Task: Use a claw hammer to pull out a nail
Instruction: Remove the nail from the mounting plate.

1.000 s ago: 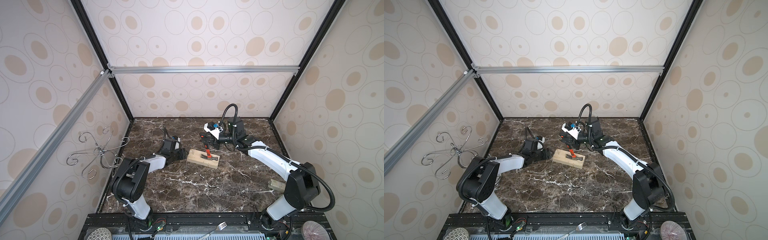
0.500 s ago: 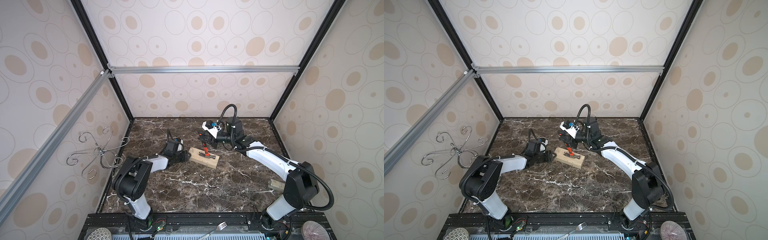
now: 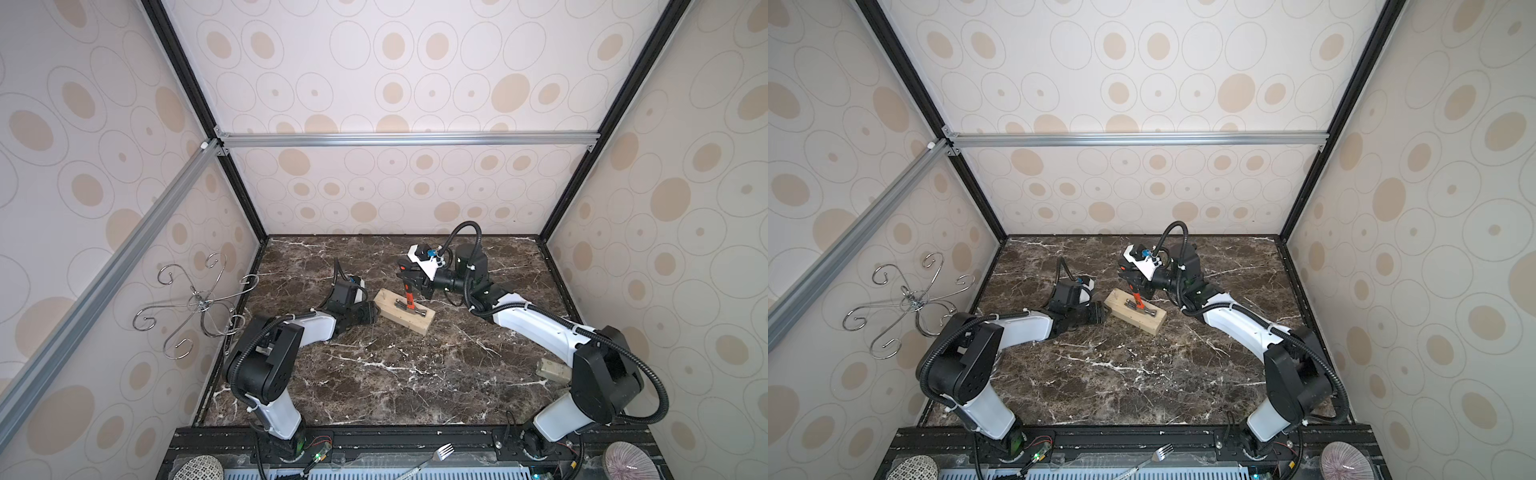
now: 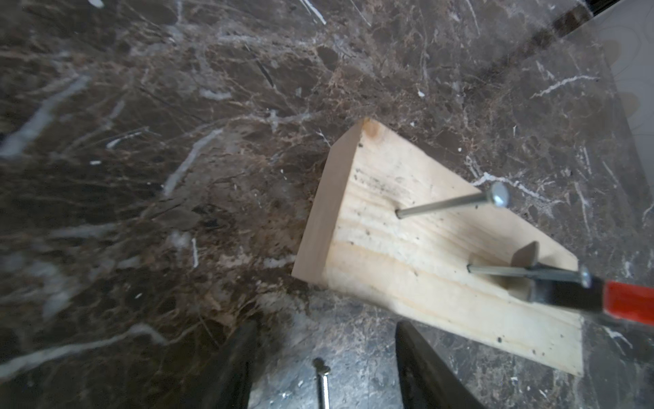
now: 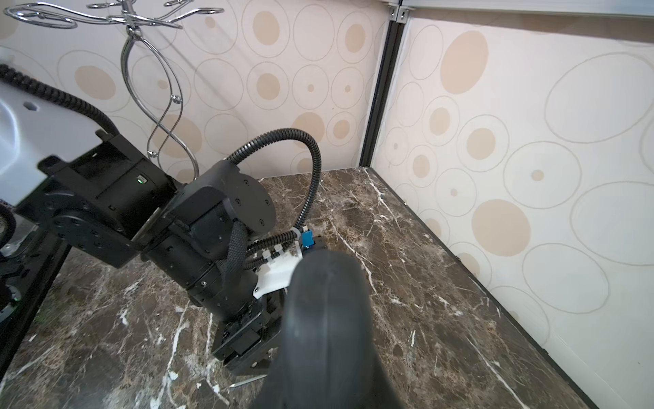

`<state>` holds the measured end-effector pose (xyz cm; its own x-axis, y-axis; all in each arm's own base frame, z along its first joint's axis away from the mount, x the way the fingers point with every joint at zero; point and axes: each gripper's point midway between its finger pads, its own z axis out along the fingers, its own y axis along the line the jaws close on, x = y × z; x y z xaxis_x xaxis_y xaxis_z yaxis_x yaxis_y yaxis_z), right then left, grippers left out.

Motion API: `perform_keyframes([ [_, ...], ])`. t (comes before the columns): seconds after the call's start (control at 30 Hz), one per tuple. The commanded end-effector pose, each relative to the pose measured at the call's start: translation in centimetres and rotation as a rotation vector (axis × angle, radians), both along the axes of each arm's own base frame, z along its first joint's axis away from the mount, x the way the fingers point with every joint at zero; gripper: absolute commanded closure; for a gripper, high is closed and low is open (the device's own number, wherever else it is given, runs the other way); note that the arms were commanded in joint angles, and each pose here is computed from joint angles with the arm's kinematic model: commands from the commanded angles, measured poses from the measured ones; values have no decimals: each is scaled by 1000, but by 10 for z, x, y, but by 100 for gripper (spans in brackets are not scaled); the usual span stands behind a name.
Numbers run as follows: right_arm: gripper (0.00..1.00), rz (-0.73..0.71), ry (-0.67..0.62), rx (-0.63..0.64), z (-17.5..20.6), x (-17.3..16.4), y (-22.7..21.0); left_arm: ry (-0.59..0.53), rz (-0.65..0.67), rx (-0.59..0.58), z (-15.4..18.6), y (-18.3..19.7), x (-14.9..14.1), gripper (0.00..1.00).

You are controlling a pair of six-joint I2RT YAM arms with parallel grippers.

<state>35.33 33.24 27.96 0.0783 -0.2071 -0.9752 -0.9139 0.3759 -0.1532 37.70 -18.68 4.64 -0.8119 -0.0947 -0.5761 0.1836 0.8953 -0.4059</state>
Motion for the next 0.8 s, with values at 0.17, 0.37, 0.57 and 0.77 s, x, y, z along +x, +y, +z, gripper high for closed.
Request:
perform_keyframes([
  [0.17,100,-27,-127,149,38,-7,-8,-68,-27,113,26,4,18,27],
  [0.37,100,-39,-123,208,39,-14,-14,-78,-42,140,30,1,30,26],
  [0.57,100,-44,-119,251,41,-21,-20,-65,-76,141,25,-8,43,25],
  [0.77,100,-53,-126,287,40,-26,-24,-34,-107,159,13,-15,47,26],
])
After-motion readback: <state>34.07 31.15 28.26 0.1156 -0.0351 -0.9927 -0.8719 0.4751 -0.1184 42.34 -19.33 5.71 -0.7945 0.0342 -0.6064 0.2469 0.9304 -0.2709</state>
